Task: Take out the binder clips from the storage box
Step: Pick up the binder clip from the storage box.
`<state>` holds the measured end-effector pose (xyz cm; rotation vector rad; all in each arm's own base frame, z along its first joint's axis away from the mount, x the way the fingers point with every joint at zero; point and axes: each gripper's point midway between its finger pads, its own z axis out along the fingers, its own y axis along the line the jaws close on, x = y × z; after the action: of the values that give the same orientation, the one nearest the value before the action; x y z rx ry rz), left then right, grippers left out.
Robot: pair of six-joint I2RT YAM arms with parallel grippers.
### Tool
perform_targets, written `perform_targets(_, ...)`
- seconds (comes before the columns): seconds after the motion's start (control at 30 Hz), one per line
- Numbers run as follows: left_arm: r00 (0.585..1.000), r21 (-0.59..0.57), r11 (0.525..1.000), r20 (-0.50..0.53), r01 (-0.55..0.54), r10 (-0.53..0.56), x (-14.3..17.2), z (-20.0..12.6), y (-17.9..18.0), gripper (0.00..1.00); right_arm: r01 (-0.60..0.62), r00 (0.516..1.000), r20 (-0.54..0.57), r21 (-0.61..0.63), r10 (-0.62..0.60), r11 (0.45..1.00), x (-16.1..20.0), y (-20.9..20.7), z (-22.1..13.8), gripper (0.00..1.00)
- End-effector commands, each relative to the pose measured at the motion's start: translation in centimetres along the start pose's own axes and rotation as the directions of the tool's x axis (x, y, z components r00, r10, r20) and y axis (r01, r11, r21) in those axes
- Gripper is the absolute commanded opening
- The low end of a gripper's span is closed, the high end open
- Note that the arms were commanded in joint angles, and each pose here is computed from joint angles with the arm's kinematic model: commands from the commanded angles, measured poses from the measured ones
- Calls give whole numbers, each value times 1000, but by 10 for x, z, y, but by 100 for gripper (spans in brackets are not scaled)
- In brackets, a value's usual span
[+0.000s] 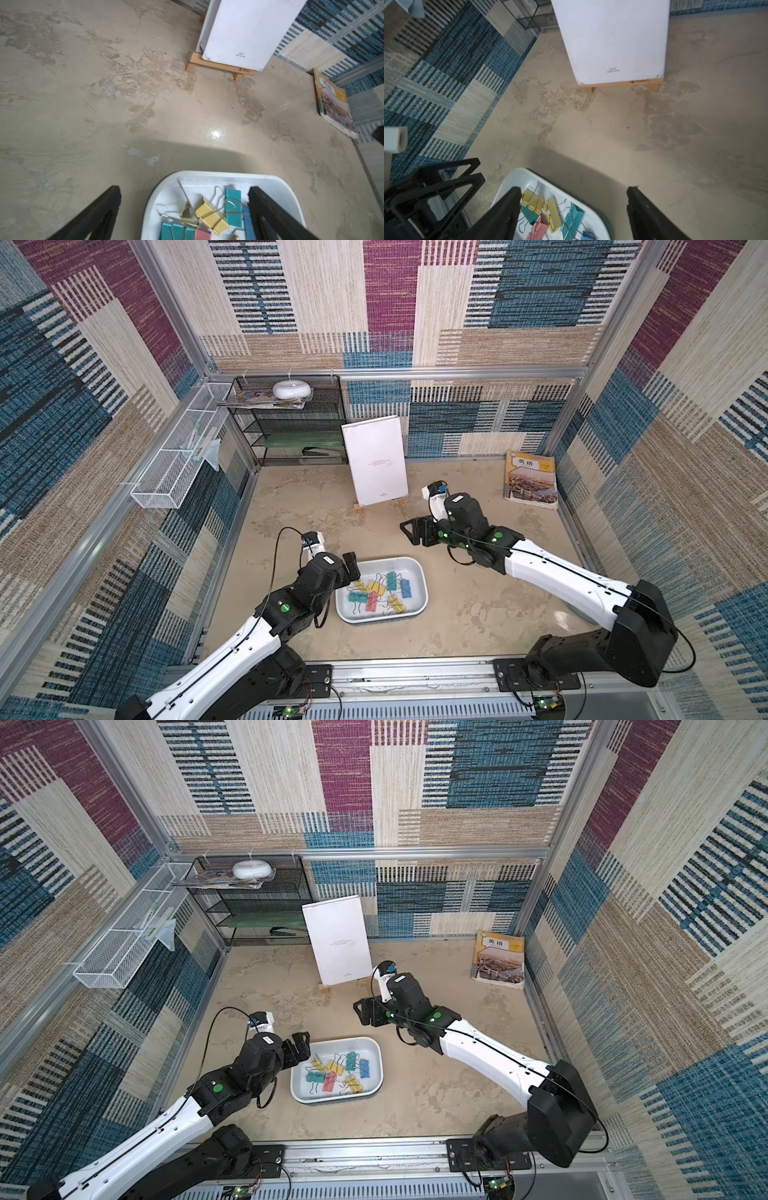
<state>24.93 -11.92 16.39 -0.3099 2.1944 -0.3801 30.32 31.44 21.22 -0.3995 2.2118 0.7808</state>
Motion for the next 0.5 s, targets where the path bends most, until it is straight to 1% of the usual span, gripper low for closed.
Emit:
perform_targets(0.0, 999, -10, 999, -7, -41, 41, 2, 0, -3, 99, 21, 995, -96, 32, -18, 999, 26, 7, 10, 75)
perform_targets(0.1, 999, -1, 999, 4, -34, 34, -2, -5, -3, 99, 24, 993, -117, 1, -23, 1000, 40, 24, 18, 66)
perform_targets(0.17, 999, 11, 1000, 27, -20, 20, -5, -11, -2, 99, 22, 989, -144, -27, -25, 999, 51, 36, 27, 57)
perform_targets(0.33, 995, -2, 1000, 95, 19, -19, -13, -25, 12, 99, 43, 973, -221, -79, -60, 996, 80, 55, 51, 36)
perform_targets(0.4, 992, 2, 999, 119, 33, -33, -16, -30, 15, 99, 42, 966, -250, -97, -65, 994, 91, 58, 58, 34)
perform_targets(0.47, 990, 9, 999, 135, 40, -41, -17, -33, 17, 99, 43, 961, -269, -110, -71, 993, 100, 59, 63, 35)
